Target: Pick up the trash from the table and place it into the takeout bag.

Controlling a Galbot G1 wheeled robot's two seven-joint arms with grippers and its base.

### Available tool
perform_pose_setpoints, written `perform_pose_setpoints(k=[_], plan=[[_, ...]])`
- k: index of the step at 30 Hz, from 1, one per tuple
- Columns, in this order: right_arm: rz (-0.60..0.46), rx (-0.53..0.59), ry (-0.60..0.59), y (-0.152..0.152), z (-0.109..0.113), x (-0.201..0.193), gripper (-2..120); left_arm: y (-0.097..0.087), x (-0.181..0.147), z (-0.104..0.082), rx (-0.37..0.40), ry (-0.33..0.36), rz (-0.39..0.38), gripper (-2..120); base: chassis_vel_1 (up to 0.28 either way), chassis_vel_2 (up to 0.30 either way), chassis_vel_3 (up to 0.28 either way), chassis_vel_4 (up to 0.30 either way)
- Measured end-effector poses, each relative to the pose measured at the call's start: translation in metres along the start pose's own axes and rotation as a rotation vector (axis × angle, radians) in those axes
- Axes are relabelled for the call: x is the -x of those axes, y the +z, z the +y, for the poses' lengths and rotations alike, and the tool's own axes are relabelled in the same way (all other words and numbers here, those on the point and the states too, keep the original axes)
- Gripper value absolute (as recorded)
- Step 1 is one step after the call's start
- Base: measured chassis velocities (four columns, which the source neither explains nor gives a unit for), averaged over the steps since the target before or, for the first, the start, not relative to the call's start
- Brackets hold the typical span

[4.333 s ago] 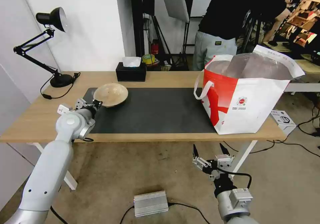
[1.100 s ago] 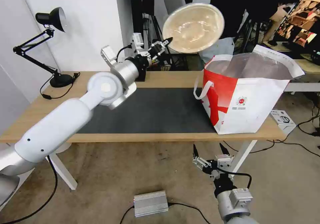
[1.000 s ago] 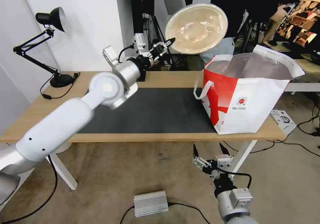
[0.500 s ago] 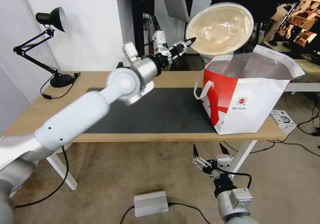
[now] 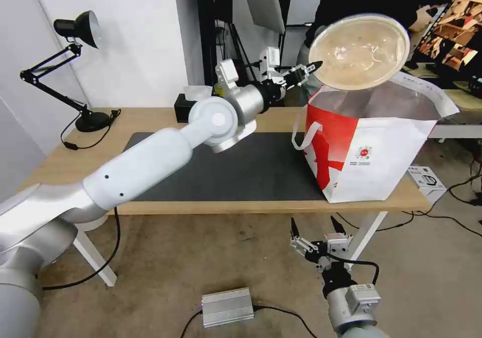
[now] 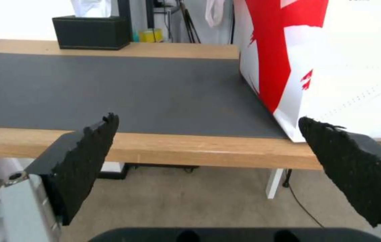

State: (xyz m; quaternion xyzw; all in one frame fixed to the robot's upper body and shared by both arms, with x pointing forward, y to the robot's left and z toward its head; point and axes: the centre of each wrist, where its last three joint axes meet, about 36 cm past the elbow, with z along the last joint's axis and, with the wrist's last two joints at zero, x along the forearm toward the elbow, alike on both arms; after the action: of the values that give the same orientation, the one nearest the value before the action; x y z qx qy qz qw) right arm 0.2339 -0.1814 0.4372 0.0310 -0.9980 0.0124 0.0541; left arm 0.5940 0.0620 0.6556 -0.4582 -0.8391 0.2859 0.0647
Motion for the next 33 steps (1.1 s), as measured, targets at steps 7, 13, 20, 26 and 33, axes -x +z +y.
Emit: perform_pose_setpoints(k=[7,13,20,26,33], plan=[[0.000,0.000,0.000,0.000,0.000,0.000,100,0.012,0.021,0.009,0.082,-0.028,0.017,0,0.000,0.000,0.000,0.000],[0.000,0.000,0.000,0.000,0.000,0.000,100,0.020,0.030,0.018,0.170,-0.058,0.027,0,0.000,0.000,0.000,0.000],[0.000,0.000,0.000,0.000,0.000,0.000,100,0.028,0.034,0.026,0.306,-0.068,0.040,0,0.000,0.000,0.000,0.000],[0.000,0.000,0.000,0.000,0.000,0.000,100,0.027,0.033,0.030,0.409,-0.064,0.054,0,0.000,0.000,0.000,0.000],[0.000,0.000,0.000,0.000,0.000,0.000,100,0.024,0.031,0.032,0.502,-0.040,0.076,0,0.000,0.000,0.000,0.000]])
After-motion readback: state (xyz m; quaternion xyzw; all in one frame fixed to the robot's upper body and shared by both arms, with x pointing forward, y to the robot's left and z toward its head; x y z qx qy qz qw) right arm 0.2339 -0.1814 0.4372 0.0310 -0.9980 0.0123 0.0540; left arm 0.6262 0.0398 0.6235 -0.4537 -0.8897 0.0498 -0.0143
